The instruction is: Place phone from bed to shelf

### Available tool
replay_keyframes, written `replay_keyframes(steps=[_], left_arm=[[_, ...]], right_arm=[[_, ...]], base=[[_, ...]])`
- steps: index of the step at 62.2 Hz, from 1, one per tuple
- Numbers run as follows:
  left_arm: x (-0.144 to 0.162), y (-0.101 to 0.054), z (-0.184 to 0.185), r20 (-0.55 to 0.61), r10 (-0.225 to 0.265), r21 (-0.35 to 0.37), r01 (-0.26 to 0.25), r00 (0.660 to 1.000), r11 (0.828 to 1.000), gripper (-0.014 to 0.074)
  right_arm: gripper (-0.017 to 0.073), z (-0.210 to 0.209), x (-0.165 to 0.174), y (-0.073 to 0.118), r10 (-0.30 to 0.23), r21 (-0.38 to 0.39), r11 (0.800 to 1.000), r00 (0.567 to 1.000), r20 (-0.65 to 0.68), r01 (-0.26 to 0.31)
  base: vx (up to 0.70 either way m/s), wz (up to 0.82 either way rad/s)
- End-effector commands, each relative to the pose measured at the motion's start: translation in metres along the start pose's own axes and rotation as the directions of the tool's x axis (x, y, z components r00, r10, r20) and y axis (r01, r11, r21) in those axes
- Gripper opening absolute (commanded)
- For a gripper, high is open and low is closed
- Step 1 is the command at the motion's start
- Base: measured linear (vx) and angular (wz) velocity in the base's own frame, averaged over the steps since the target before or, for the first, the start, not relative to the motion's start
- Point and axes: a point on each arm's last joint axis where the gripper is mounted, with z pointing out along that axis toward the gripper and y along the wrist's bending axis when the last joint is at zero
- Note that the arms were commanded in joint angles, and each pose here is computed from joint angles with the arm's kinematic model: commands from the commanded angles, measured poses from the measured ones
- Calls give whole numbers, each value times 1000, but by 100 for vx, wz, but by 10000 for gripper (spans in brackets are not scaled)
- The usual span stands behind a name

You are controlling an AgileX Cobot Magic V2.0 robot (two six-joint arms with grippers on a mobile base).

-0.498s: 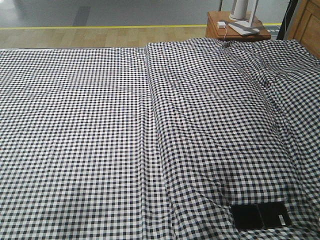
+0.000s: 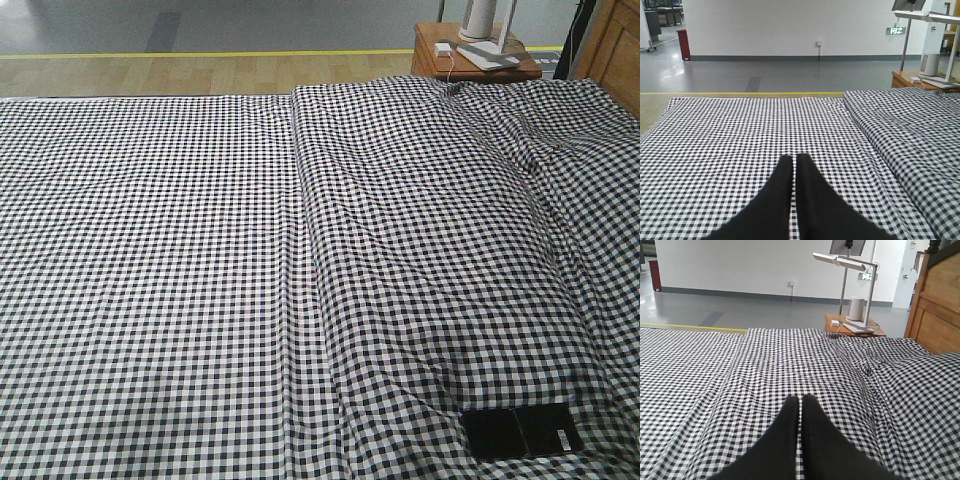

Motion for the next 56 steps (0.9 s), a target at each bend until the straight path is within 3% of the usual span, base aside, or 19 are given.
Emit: replay_keyframes(steps=[1,47,56], left_arm=[[-14,2,-3,107,-14,-9,15,994,1000,1],[-14,2,-3,107,-14,-9,15,994,1000,1],[-14,2,-3,107,-14,-9,15,994,1000,1]], right_arm=[[-5,-1,-6,-1,-17,13,1000,997,76,16],[-5,-1,-7,-1,-18,15,1000,996,92,16],[-5,-2,-16,-2,-5,22,1000,984,179,1]], base=[[0,0],[0,0],[0,0]])
